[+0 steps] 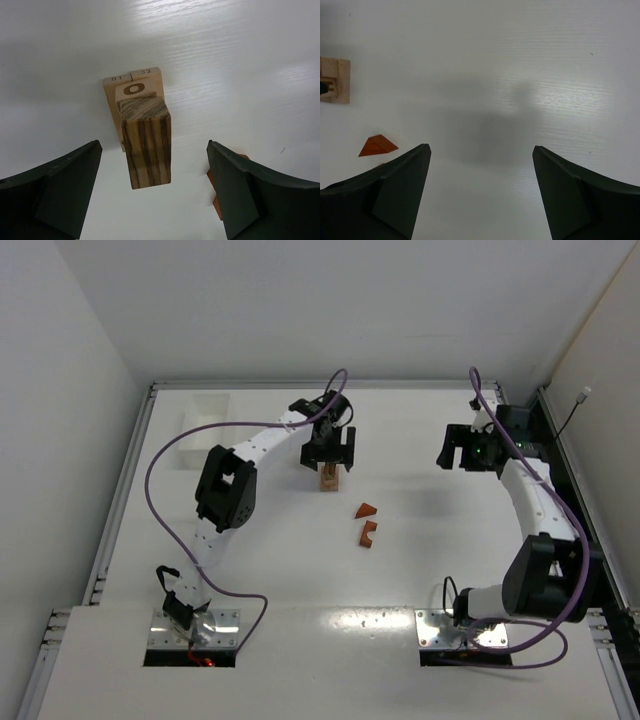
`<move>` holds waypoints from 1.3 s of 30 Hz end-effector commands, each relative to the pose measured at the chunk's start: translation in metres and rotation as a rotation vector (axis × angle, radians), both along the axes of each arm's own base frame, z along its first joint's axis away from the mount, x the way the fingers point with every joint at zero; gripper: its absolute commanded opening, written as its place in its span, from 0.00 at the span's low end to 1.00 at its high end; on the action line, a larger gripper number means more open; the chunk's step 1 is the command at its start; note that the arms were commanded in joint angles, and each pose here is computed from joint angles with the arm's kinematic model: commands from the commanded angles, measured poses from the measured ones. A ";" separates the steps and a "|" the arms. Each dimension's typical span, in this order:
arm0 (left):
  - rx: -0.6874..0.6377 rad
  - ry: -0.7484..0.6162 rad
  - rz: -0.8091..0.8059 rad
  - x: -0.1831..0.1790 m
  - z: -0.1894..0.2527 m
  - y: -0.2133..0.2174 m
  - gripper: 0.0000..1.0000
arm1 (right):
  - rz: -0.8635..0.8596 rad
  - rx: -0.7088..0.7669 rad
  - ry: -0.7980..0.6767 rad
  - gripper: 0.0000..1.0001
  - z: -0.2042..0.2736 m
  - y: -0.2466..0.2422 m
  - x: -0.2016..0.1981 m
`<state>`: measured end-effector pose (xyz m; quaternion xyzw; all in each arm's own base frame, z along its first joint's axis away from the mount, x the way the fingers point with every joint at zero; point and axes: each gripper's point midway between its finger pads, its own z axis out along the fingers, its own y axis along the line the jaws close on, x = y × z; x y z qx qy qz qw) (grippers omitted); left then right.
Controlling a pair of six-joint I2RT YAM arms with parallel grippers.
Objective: Build the wood block tower
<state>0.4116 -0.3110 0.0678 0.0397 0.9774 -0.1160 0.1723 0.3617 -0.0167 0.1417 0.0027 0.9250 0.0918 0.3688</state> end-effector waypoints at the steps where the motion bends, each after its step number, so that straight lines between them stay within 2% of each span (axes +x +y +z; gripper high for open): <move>1: -0.080 -0.102 -0.068 0.010 0.043 -0.022 0.85 | -0.003 -0.019 -0.048 0.80 0.010 0.001 -0.003; 5: -0.091 -0.207 -0.074 0.011 0.085 -0.025 0.86 | 0.013 -0.032 -0.037 0.81 0.002 0.001 -0.012; 6: -0.044 -0.253 -0.036 0.017 0.092 -0.013 0.86 | 0.022 -0.039 -0.030 0.83 -0.001 0.001 -0.014; 11: -0.016 -0.504 -0.020 0.018 0.171 -0.010 0.86 | 0.139 -0.062 -0.038 0.82 -0.003 0.022 -0.020; 12: -0.013 -0.603 0.023 0.023 0.205 0.002 0.86 | 0.171 -0.078 -0.033 0.82 -0.005 0.025 -0.022; 14: 0.018 -0.718 0.072 0.021 0.244 0.019 0.87 | 0.244 -0.085 -0.011 0.83 -0.013 0.040 -0.033; 17: 0.057 -0.764 0.160 0.021 0.261 0.056 0.92 | 0.301 -0.079 0.023 0.83 -0.021 0.059 -0.046; 19: 0.053 -0.742 0.224 0.018 0.262 0.088 0.94 | 0.374 -0.067 0.043 0.83 -0.025 0.081 -0.055; 20: 0.071 -0.718 0.290 0.028 0.257 0.120 0.95 | 0.398 -0.068 0.043 0.83 -0.025 0.088 -0.057; 22: 0.074 -0.624 0.330 0.029 0.236 0.151 0.97 | 0.492 -0.077 0.057 0.83 -0.032 0.112 -0.066; 23: 0.097 -0.590 0.394 0.036 0.227 0.188 0.99 | 0.527 -0.082 0.083 0.83 -0.041 0.119 -0.068; 26: 0.056 -0.495 0.404 0.034 0.200 0.228 1.00 | 0.702 -0.115 0.046 0.83 -0.041 0.149 -0.067; 27: 0.063 -0.473 0.419 0.036 0.194 0.258 1.00 | 0.763 -0.124 0.037 0.83 -0.038 0.160 -0.062; 29: -0.022 -0.411 0.364 0.032 0.179 0.264 1.00 | 0.934 -0.138 -0.040 0.84 -0.024 0.176 -0.053; 30: -0.040 -0.387 0.396 0.031 0.173 0.281 1.00 | 0.996 -0.128 0.009 0.84 -0.034 0.178 -0.060; 32: -0.093 -0.328 0.382 0.023 0.156 0.288 1.00 | 1.103 -0.136 -0.012 0.83 -0.028 0.184 -0.055; 33: -0.101 -0.312 0.411 0.021 0.150 0.301 1.00 | 1.140 -0.123 0.041 0.81 -0.033 0.185 -0.066; 37: -0.110 -0.289 0.438 0.018 0.140 0.314 1.00 | 1.190 -0.150 0.168 0.71 -0.048 0.187 -0.079; 39: -0.099 -0.291 0.453 0.018 0.140 0.319 1.00 | 1.091 -0.189 0.230 0.67 -0.049 0.185 -0.079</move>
